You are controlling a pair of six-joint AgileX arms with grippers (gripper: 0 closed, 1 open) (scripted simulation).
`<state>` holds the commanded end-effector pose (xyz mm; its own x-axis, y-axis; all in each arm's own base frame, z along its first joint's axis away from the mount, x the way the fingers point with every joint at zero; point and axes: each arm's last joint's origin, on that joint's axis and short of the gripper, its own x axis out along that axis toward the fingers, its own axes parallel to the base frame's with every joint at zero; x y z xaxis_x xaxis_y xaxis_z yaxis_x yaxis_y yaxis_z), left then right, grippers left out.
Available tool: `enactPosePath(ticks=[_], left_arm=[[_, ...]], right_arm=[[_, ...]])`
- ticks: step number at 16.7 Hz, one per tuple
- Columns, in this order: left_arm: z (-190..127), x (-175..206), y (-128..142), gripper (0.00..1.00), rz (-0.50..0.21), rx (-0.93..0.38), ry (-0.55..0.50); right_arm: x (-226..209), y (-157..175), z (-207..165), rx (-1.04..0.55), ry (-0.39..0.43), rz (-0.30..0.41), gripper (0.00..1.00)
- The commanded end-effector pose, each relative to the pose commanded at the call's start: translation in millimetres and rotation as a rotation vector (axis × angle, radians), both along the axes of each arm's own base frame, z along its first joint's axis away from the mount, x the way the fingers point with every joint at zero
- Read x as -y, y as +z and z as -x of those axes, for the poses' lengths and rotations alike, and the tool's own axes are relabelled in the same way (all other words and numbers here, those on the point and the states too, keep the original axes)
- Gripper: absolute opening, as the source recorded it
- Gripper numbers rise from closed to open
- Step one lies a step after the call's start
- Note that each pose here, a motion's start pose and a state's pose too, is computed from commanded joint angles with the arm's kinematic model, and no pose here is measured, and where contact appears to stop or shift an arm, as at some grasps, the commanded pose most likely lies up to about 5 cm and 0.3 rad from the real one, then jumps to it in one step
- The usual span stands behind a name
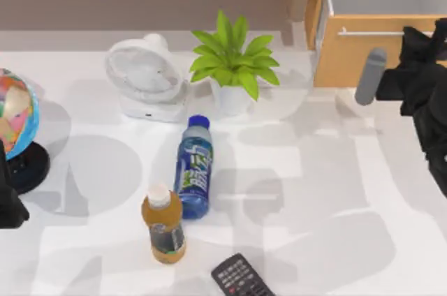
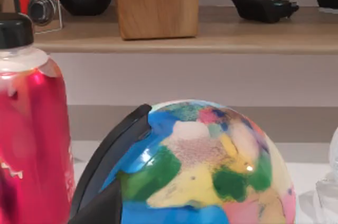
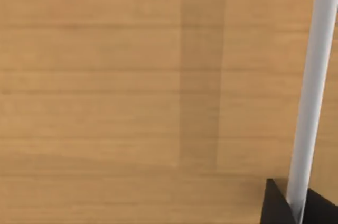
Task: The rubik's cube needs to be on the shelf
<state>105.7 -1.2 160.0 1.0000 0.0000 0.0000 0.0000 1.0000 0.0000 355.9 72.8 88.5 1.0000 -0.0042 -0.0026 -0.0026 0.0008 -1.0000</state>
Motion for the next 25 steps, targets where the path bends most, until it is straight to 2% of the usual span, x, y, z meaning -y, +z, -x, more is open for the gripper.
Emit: enactPosePath(ticks=[5,12,25], left_arm=[[0,0,0,1.00,0.000,0.000,0.000],[0,0,0,1.00,0.000,0.000,0.000],[0,0,0,1.00,0.000,0.000,0.000]], right_arm=[[1,0,-20,-0.003,-0.002,-0.002,0.00],[0,1,-23,0.000,0.001,-0.007,0.00],[1,0,-83,-0.008,0.001,-0.005,0.00]])
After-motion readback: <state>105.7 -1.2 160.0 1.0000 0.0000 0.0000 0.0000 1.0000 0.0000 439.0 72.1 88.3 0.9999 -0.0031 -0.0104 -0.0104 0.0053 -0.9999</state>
